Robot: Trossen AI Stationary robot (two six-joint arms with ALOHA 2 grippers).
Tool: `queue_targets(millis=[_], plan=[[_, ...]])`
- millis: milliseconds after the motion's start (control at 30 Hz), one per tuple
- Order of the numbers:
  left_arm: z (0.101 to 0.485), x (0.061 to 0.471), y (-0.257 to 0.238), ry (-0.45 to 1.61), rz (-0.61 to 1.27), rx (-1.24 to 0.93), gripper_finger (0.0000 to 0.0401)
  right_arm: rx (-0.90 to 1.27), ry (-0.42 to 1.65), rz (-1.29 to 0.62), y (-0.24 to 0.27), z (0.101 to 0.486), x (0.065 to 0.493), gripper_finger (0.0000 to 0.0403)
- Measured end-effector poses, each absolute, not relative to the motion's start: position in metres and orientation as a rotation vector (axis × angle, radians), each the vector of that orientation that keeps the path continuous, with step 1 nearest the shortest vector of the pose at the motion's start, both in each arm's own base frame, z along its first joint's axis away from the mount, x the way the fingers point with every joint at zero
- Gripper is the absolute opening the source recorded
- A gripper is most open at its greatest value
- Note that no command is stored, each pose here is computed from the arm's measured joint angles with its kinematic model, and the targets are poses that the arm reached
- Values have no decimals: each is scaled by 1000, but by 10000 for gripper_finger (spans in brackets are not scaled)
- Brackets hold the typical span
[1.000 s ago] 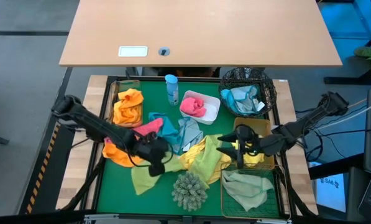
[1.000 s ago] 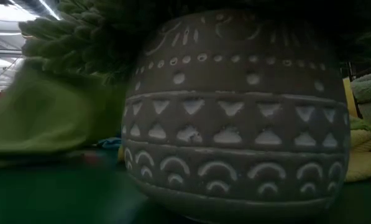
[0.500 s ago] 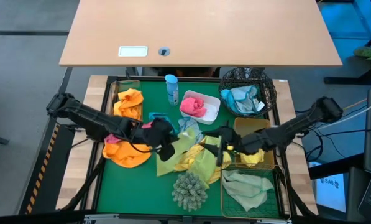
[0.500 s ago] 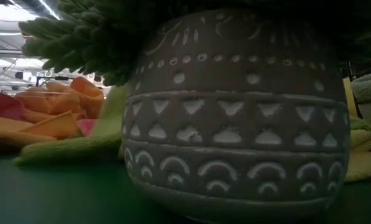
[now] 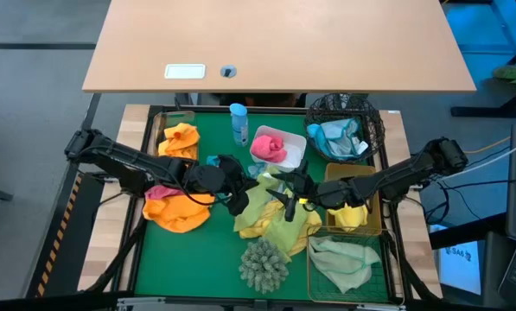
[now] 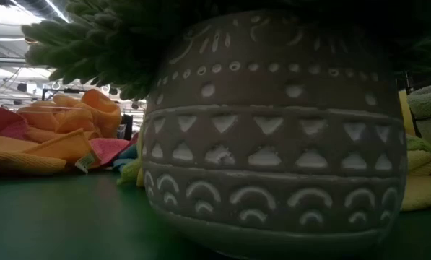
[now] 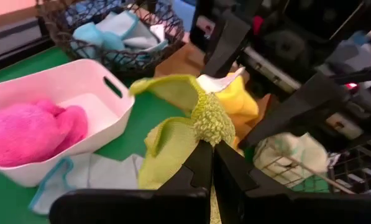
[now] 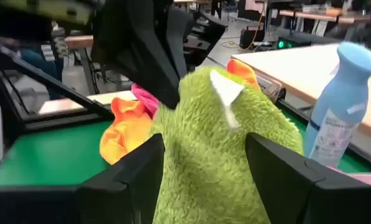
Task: Sort microfiber towel by color & place in baskets
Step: Put the green microfiber towel into the rectangular wire basket
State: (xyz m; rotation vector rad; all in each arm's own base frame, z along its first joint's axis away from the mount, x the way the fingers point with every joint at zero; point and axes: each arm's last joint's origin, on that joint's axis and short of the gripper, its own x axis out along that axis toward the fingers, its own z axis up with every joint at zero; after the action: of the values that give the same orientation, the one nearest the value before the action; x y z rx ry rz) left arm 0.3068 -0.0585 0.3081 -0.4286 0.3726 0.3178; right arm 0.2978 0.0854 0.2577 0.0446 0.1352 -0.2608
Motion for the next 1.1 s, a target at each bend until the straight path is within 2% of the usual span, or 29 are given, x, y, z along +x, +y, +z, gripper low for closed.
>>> queue_targets(millis=[300,600,733,967,1033,1100], plan=[[317,311,-61,292,255,-459,0,-28,143,-253,88,251,303,225],[319,312,-61,277,234,-454,3,16,69,-129,91,258,305,217],[319,312,-61,277,234,-454,17,16,68,-129,91,258,305,170],[318,311,-62,291,216,-456,39,14,75,-62,93,258,305,22],[318,311,-63,305,179,-452,47,-1,81,-7,94,260,303,13],[318,311,-64,313,153,-447,58,5,82,44,95,263,301,24]])
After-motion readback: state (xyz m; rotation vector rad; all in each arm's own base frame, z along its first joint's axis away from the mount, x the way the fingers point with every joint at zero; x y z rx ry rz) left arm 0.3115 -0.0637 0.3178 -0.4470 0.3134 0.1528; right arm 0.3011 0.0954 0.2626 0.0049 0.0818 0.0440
